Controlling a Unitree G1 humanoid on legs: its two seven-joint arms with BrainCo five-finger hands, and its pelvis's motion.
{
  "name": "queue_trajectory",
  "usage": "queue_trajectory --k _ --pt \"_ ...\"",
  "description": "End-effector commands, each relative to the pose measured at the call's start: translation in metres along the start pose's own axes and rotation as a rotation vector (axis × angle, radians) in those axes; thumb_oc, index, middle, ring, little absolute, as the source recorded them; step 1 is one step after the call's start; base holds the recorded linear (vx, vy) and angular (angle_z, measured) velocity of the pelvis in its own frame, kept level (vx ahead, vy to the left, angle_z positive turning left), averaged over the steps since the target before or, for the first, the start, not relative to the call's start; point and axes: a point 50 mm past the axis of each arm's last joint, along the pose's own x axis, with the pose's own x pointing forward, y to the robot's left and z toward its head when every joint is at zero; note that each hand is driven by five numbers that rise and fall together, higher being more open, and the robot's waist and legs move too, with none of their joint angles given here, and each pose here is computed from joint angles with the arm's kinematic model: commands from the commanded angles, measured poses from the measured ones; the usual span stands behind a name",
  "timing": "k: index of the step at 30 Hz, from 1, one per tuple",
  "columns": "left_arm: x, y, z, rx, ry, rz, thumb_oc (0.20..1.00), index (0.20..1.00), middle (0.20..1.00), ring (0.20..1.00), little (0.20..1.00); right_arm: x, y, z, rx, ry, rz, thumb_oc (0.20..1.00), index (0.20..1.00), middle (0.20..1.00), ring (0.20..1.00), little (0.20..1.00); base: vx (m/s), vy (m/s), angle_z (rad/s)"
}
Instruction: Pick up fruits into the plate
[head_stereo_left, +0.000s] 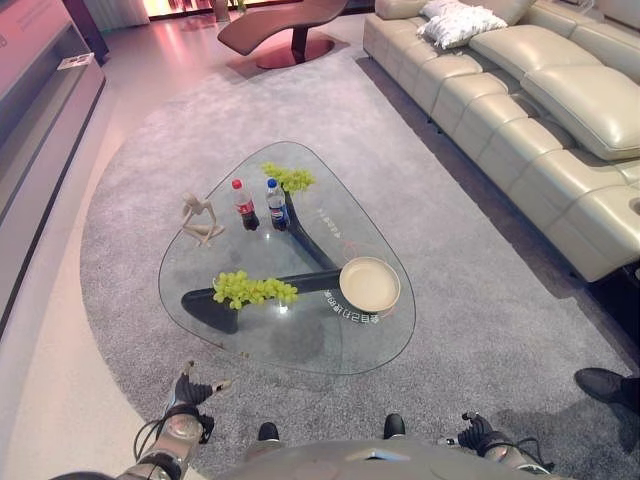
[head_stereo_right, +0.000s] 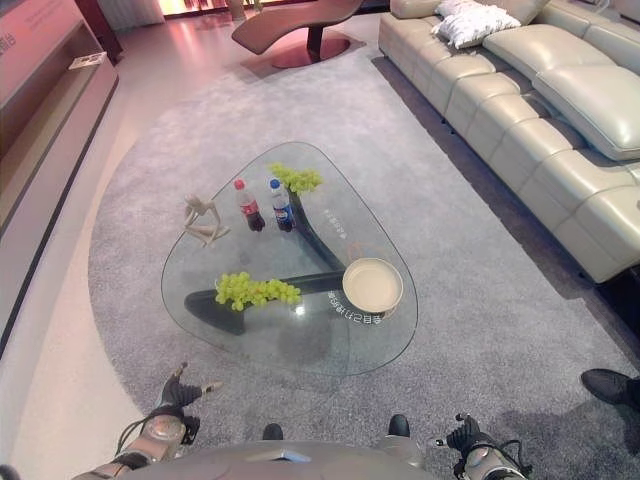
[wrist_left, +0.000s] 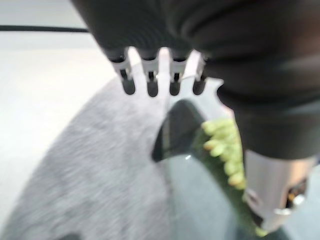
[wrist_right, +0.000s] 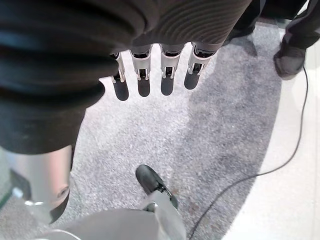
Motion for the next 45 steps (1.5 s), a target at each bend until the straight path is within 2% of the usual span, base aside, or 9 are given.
queue_trajectory --k 1,8,12,14,15,16,22,35,45 --pt "0.028 0.046 0.075 -0.040 -0.253 0.223 1.000 1.000 1.000 1.000 1.000 0.009 -0.042 0.041 0.012 -0.101 -0.110 1.000 1.000 1.000 1.000 1.000 -0.18 0.025 -0.08" --pt "0.034 0.101 0.155 0.122 -0.524 0.452 1.000 1.000 1.000 1.000 1.000 0.008 -0.074 0.066 0.057 -0.181 -0.203 1.000 1.000 1.000 1.000 1.000 -0.12 0.033 -0.09" --pt "0.032 0.123 0.178 0.245 -0.602 0.526 1.000 1.000 1.000 1.000 1.000 0.008 -0.080 0.069 0.070 -0.196 -0.218 1.000 1.000 1.000 1.000 1.000 -0.05 0.021 -0.06" --pt "0.029 0.146 0.208 0.327 -0.664 0.590 1.000 1.000 1.000 1.000 1.000 0.007 -0.090 0.075 0.081 -0.221 -0.244 1.000 1.000 1.000 1.000 1.000 -0.13 0.018 -0.04" --pt "0.029 0.146 0.208 0.327 -0.664 0.590 1.000 1.000 1.000 1.000 1.000 0.007 -0.090 0.075 0.081 -0.221 -0.244 1.000 1.000 1.000 1.000 1.000 -0.16 0.012 0.05" --pt "0.026 0.163 0.232 0.383 -0.708 0.636 1.000 1.000 1.000 1.000 1.000 0.006 -0.100 0.079 0.086 -0.238 -0.265 1.000 1.000 1.000 1.000 1.000 -0.09 0.011 0.06" --pt "0.016 0.193 0.275 0.500 -0.761 0.707 1.000 1.000 1.000 1.000 1.000 0.003 -0.114 0.087 0.099 -0.264 -0.304 1.000 1.000 1.000 1.000 1.000 -0.07 0.012 0.05" --pt "0.005 0.210 0.319 0.713 -0.754 0.652 1.000 1.000 1.000 1.000 1.000 -0.002 -0.134 0.096 0.115 -0.303 -0.368 1.000 1.000 1.000 1.000 1.000 -0.02 -0.003 0.00" --pt "0.006 0.218 0.324 0.862 -0.667 0.613 1.000 1.000 1.000 1.000 1.000 -0.006 -0.146 0.101 0.118 -0.331 -0.410 1.000 1.000 1.000 1.000 1.000 0.00 0.007 -0.02"
